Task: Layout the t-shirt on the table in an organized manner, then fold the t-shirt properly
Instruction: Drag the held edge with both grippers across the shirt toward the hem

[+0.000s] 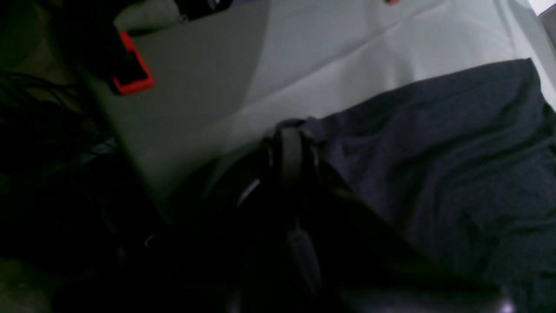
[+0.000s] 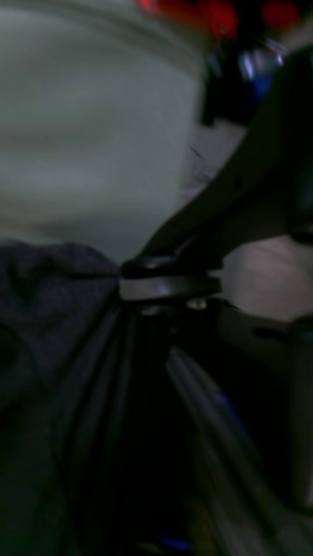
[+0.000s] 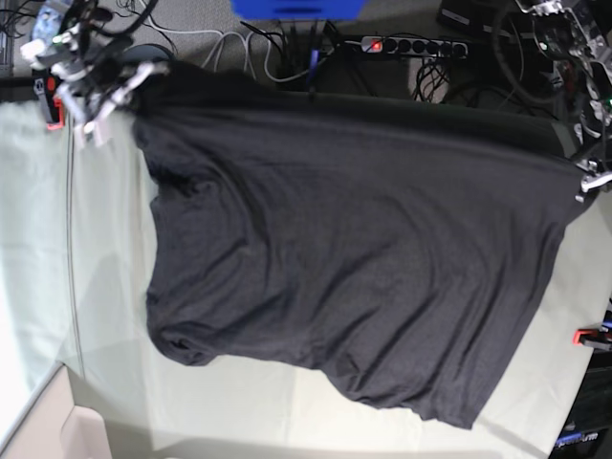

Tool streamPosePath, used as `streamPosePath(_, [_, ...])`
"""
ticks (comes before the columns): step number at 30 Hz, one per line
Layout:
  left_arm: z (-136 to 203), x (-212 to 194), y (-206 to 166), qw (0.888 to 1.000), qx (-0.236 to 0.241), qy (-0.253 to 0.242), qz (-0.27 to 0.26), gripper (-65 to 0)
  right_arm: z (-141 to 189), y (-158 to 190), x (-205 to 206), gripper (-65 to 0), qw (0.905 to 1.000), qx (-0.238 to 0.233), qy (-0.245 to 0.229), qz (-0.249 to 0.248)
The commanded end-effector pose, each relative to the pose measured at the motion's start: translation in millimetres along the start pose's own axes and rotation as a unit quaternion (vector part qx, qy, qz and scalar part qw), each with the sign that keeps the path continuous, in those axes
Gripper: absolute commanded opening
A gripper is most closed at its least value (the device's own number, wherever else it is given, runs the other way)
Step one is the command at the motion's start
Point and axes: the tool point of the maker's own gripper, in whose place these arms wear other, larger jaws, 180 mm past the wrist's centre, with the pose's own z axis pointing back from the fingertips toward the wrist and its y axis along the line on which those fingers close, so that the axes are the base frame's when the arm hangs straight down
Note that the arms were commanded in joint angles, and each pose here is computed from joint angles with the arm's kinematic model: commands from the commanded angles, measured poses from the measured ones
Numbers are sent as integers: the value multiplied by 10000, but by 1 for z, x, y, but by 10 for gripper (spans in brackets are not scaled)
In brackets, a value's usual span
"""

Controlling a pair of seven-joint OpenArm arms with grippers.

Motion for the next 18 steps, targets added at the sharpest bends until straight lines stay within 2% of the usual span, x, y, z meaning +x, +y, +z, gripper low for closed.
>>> streamPosePath(1, [0, 23, -3, 9992, -49, -374, -101, -650, 9, -8, 10, -650, 9997, -197, -137, 42])
streamPosePath(5, [1, 21, -4, 9993, -47, -354, -78, -650, 27, -18, 33, -650, 9980, -535, -335, 99])
streamPosePath(10, [0, 24, -3, 9992, -44, -378, -98, -650, 30, -17, 41, -650, 9976, -573, -348, 193])
streamPosePath(18, [-3, 31, -12, 9988, -118, -473, -51, -650, 13, 22, 56, -650, 9977, -31, -450, 502])
